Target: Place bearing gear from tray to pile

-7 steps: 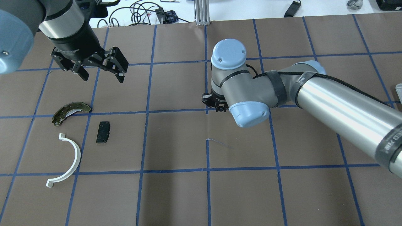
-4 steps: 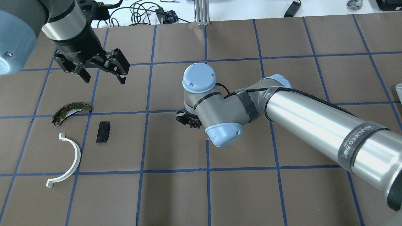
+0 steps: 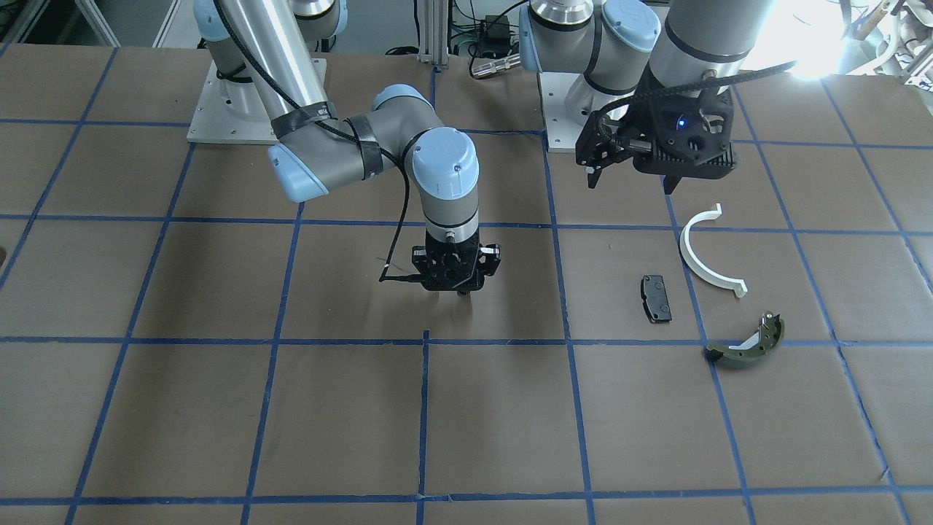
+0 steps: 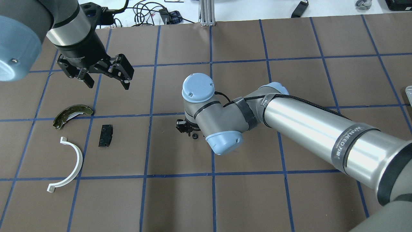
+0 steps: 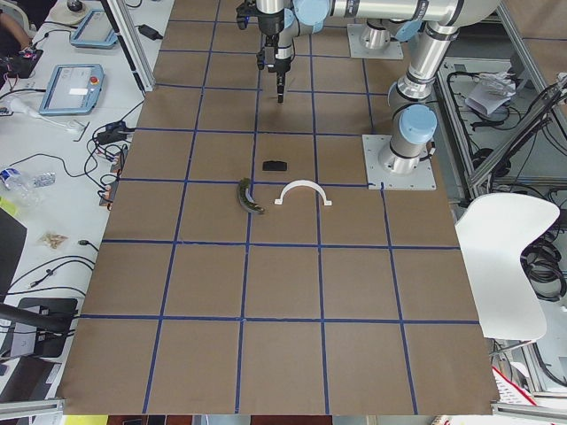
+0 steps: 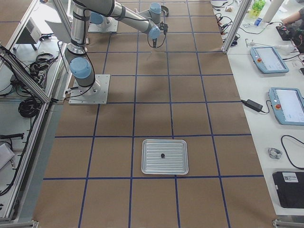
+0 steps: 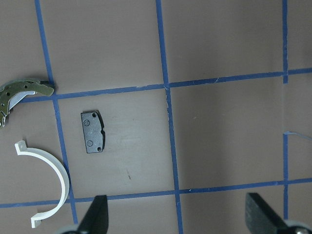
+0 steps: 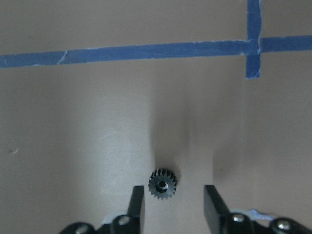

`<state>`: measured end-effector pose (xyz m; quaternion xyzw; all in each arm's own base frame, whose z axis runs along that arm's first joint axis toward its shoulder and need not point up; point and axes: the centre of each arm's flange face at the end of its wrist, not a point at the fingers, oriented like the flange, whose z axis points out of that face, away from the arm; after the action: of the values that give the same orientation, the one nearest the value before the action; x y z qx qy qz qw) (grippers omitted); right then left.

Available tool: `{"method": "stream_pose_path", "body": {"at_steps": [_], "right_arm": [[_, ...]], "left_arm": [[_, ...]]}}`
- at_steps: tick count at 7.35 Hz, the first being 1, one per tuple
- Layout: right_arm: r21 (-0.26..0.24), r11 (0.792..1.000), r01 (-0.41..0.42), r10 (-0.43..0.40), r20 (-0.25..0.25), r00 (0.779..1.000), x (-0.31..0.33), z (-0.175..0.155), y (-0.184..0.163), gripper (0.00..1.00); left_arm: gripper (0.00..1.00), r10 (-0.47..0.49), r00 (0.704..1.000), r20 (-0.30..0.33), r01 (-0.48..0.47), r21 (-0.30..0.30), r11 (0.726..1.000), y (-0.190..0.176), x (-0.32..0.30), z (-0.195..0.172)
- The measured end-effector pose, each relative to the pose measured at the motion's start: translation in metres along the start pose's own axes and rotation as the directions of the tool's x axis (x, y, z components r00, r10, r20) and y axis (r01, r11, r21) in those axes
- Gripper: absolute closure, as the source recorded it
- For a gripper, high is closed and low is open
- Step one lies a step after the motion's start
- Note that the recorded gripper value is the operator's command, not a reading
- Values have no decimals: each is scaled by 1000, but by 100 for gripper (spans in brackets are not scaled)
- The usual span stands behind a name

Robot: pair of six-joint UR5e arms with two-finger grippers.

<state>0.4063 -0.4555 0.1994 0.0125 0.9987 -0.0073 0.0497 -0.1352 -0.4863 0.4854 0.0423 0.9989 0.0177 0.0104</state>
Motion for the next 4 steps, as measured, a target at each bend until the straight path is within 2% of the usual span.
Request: {"method": "stream_pose_path", "body": {"at_steps": [2, 4], "right_arm": [[23, 999, 35, -35, -8, 999, 22, -12, -24, 0], [45, 996, 72, -71, -17, 997, 83, -41, -64, 0]], "left_arm": [[0, -2, 1000, -16, 2, -15, 1000, -8, 3, 28], [0, -4, 999, -50, 5, 12, 1000, -13, 20, 101]]}}
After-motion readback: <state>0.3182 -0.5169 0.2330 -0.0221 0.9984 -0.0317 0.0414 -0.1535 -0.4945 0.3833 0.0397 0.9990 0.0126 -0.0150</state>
